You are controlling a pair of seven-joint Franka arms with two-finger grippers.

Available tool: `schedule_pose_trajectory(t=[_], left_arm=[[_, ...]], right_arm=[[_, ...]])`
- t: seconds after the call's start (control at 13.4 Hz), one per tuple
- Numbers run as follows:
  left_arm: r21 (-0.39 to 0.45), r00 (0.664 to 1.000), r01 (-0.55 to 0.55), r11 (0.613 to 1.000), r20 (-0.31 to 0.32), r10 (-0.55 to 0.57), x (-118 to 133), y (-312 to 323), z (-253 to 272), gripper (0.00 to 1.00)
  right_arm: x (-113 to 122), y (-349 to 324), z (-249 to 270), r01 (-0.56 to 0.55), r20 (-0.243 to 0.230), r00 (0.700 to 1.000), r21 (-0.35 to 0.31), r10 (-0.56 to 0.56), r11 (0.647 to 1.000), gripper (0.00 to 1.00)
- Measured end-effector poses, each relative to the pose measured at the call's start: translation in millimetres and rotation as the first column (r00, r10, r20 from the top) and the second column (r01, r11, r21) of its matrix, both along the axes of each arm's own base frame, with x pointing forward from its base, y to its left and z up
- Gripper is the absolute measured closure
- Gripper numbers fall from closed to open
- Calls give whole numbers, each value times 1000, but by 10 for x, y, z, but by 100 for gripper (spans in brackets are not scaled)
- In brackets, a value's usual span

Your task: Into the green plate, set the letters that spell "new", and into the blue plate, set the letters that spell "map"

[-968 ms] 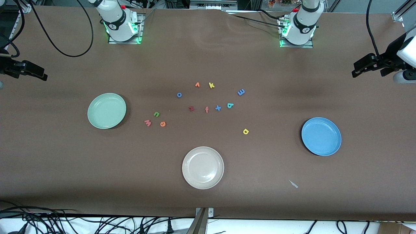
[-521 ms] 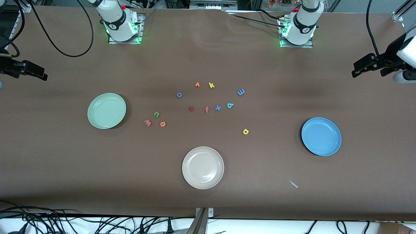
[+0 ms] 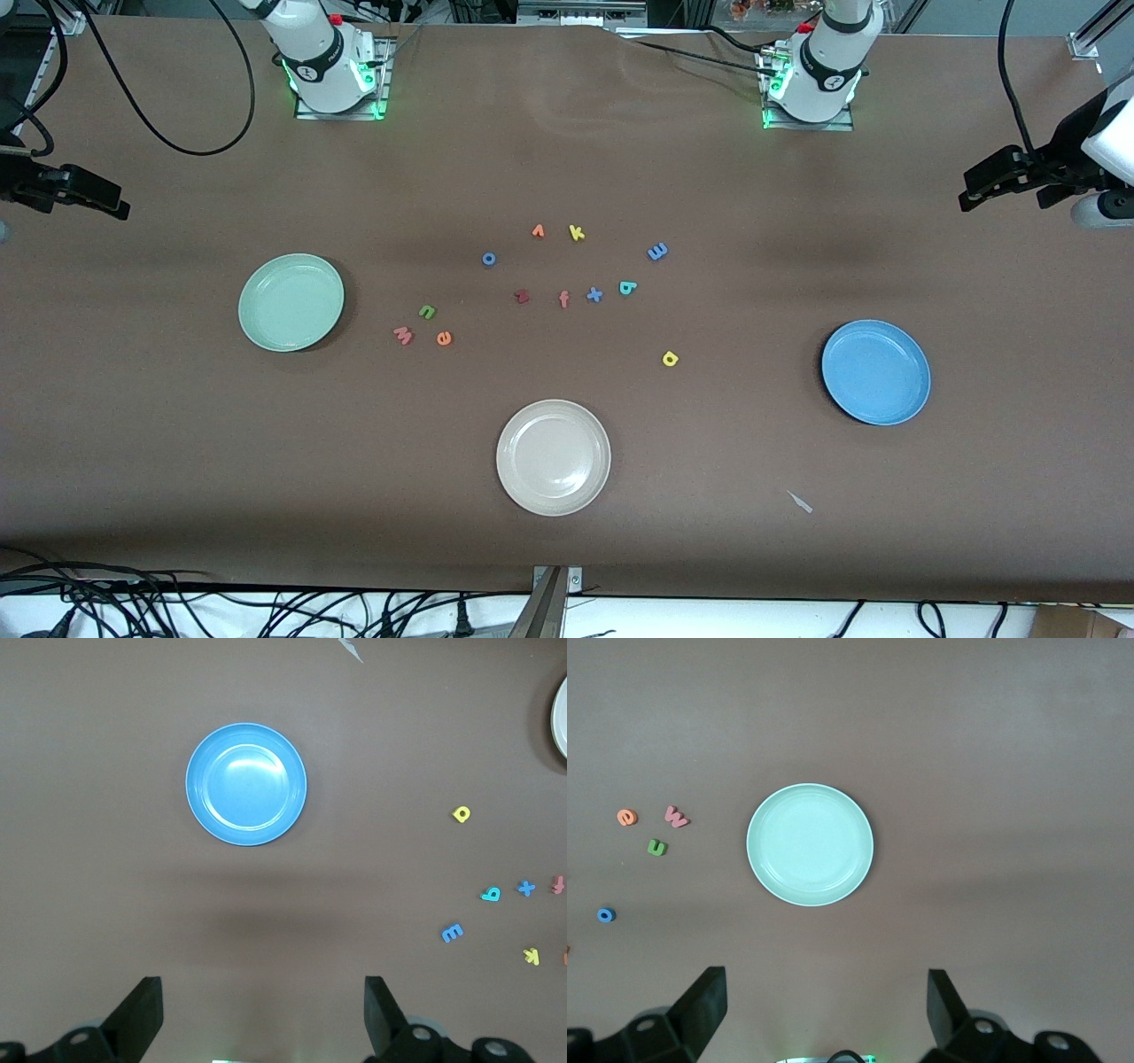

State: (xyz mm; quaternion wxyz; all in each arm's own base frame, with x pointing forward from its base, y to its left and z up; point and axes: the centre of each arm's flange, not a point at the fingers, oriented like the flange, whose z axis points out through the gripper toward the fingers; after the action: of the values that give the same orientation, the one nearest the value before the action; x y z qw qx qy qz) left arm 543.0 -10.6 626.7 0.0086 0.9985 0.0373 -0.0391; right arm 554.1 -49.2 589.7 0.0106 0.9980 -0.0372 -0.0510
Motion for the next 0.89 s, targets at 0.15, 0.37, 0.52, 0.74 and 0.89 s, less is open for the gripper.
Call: schedule_pose_trajectory(t=[0.15, 0.37, 0.52, 0.74, 0.89], left_arm=[[0, 1000, 0, 1000, 0, 0, 0, 0, 0, 0], [0, 1000, 0, 1000, 0, 0, 0, 0, 0, 0], [0, 1000, 0, 1000, 0, 0, 0, 0, 0, 0], [0, 1000, 0, 1000, 0, 0, 0, 0, -2, 0], [0, 1000, 1, 1000, -3, -1, 3, -5, -12, 0]], right_arm=[[0, 0, 0, 0, 0, 1000, 0, 0, 1000, 0], [0, 0, 0, 0, 0, 1000, 0, 0, 1000, 0], [0, 2, 0, 0, 0, 1000, 0, 0, 1000, 0], [9, 109, -4, -8, -1, 1000, 0, 8, 1000, 0], [35, 292, -66, -9, -12, 1000, -2, 9, 1000, 0]])
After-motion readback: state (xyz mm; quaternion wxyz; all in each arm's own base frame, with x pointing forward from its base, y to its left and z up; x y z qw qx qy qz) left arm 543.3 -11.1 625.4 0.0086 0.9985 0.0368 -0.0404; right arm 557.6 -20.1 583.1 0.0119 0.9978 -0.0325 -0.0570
